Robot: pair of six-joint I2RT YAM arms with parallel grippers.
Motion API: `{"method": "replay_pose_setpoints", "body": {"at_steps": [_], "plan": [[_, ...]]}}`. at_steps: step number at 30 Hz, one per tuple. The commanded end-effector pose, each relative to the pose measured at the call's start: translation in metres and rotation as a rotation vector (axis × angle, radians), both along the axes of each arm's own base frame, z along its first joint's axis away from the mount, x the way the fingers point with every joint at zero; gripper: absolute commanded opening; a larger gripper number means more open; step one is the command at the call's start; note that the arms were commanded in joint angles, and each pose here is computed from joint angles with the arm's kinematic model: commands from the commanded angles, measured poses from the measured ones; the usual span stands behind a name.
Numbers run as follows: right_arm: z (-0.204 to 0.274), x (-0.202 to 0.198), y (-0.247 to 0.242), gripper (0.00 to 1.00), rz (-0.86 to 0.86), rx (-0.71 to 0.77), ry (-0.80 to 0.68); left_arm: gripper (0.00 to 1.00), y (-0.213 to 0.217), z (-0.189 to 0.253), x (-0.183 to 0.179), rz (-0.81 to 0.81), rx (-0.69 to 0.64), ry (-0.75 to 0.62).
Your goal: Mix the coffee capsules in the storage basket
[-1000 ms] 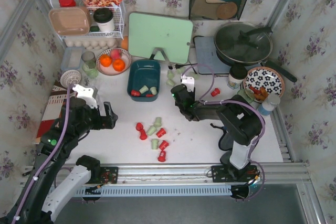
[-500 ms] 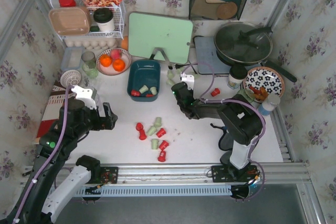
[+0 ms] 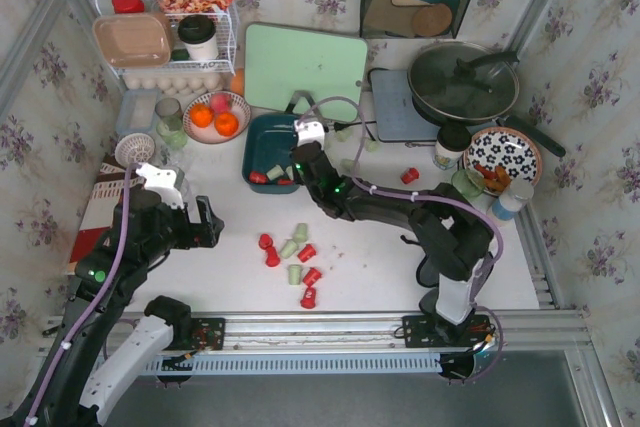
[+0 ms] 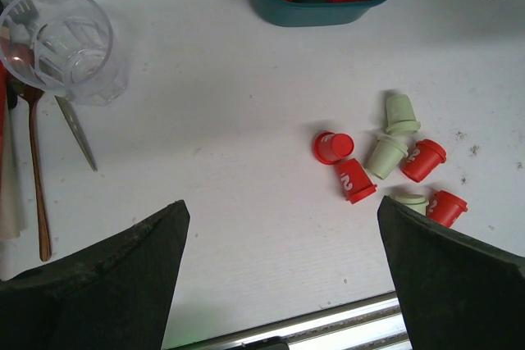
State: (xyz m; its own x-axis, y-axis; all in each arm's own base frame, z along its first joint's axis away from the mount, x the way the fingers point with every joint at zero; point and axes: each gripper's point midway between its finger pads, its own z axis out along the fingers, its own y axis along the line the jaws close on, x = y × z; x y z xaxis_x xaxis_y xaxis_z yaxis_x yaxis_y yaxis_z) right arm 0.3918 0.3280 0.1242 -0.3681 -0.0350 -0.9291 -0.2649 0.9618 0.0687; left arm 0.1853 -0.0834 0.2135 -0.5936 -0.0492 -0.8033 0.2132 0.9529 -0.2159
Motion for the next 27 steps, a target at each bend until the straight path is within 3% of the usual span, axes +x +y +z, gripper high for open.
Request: {"method": "replay_pose_setpoints", "body": {"at_steps": [1,5,11,16,27], "plan": [[0.003,0.005,0.039,0.23,0.114,0.049,-0.001,0.99,-0.001,0.001,0.001,-0.004,-0.001,-0.008],[-0.015,0.011,0.058,0.27,0.156,0.043,0.046,0.99,-0.001,0.0,0.001,-0.004,0.0,-0.003],[-0.035,0.01,0.063,0.5,0.162,0.023,0.106,0.99,-0.001,-0.002,0.002,-0.006,0.003,0.005],[-0.031,0.005,0.059,0.61,0.165,0.02,0.11,0.99,-0.002,-0.004,0.003,-0.004,0.008,0.016],[0.038,-0.014,0.022,0.64,0.144,0.054,-0.019,0.99,0.001,-0.016,0.008,0.016,0.044,0.071]]}}
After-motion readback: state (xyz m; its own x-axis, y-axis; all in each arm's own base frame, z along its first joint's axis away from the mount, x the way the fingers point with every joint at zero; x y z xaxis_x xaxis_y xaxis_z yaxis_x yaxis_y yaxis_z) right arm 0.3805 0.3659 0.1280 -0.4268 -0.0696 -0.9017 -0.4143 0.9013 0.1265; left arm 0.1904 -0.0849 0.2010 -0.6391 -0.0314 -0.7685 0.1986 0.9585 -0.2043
